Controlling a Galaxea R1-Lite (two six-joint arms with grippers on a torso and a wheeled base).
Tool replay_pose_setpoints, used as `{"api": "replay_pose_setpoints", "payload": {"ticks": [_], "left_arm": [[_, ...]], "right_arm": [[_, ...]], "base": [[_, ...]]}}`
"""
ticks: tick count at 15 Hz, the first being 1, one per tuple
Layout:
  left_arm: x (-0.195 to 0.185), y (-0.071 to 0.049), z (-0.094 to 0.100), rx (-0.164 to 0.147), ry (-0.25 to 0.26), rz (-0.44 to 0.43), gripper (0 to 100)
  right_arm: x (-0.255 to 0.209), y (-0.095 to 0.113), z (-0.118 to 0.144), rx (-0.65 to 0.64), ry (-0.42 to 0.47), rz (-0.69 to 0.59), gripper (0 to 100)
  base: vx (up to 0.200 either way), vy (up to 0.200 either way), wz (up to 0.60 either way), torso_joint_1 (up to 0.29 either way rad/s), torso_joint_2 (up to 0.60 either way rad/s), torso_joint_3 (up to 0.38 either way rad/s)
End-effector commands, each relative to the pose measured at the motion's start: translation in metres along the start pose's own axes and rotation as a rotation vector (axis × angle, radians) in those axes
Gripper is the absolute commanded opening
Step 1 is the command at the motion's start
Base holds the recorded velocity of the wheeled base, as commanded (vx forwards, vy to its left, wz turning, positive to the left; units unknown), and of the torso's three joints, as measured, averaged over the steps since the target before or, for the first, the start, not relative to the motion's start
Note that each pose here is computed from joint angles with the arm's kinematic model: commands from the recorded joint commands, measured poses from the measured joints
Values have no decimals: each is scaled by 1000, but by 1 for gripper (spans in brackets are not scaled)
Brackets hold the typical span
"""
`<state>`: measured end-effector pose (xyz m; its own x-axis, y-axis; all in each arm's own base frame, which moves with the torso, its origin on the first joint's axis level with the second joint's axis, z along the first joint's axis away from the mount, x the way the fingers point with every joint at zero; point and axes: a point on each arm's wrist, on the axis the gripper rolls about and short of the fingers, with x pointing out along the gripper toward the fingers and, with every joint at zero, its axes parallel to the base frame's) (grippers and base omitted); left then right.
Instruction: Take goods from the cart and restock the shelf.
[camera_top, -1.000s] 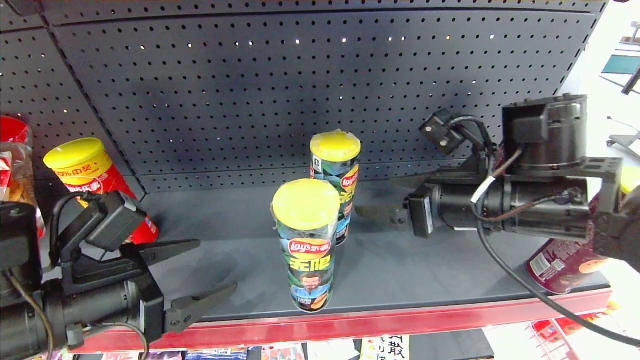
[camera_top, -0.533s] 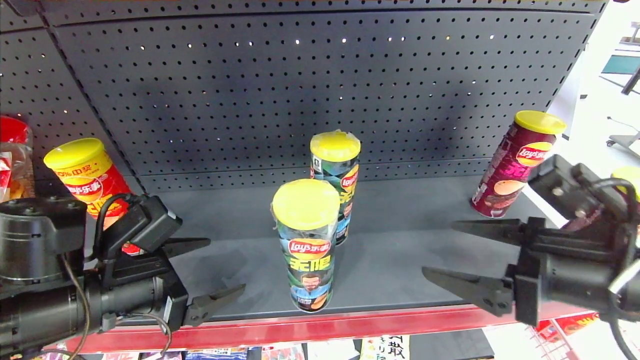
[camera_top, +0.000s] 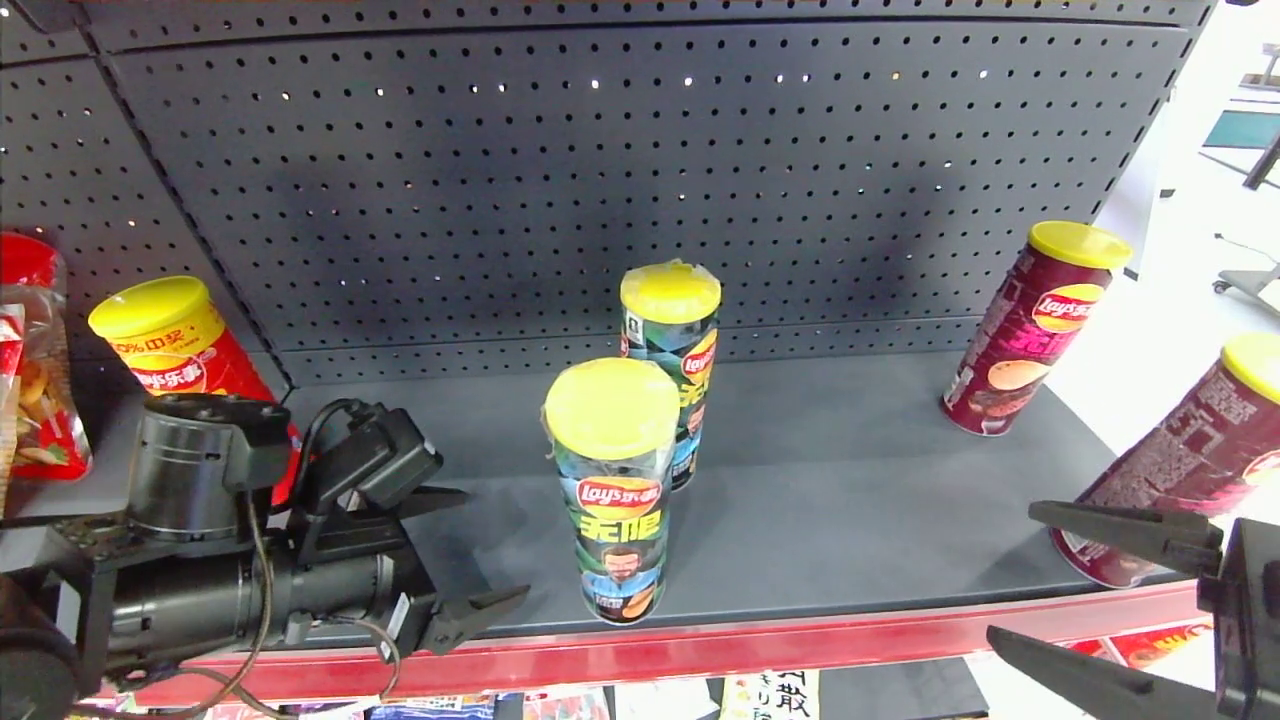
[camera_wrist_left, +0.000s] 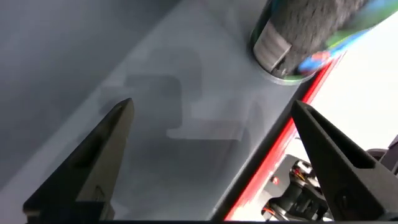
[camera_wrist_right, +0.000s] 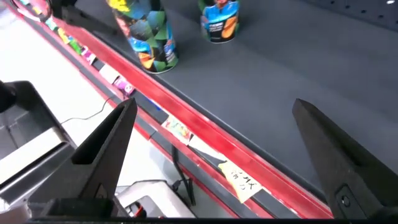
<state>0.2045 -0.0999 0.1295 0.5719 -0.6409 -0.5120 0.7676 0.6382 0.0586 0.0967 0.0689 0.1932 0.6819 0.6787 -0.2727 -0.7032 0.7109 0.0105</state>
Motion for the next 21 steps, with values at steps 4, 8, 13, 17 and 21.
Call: {"api": "replay_pose_setpoints", "payload": {"ticks": [4, 8, 13, 17, 21], "left_arm": [[26, 4, 6, 7, 24, -32, 100], [37, 7, 13, 13, 20, -37, 100], [56, 8, 24, 31, 8, -58, 100], [59, 9, 25, 32, 7, -59, 100], [60, 6, 26, 36, 5, -69, 100]], "right_arm": [[-5, -1, 2, 0, -24, -18, 100], [-6, -1, 1, 3, -22, -21, 100], [-6, -3, 1, 6, -24, -34, 100], [-6, -3, 1, 6, -22, -34, 100], [-5, -3, 0, 7, -18, -31, 100]], "base": [[0, 0, 0, 0, 0, 0], [0, 0, 0, 0, 0, 0], [0, 0, 0, 0, 0, 0], [0, 0, 0, 0, 0, 0], [0, 0, 0, 0, 0, 0]]}}
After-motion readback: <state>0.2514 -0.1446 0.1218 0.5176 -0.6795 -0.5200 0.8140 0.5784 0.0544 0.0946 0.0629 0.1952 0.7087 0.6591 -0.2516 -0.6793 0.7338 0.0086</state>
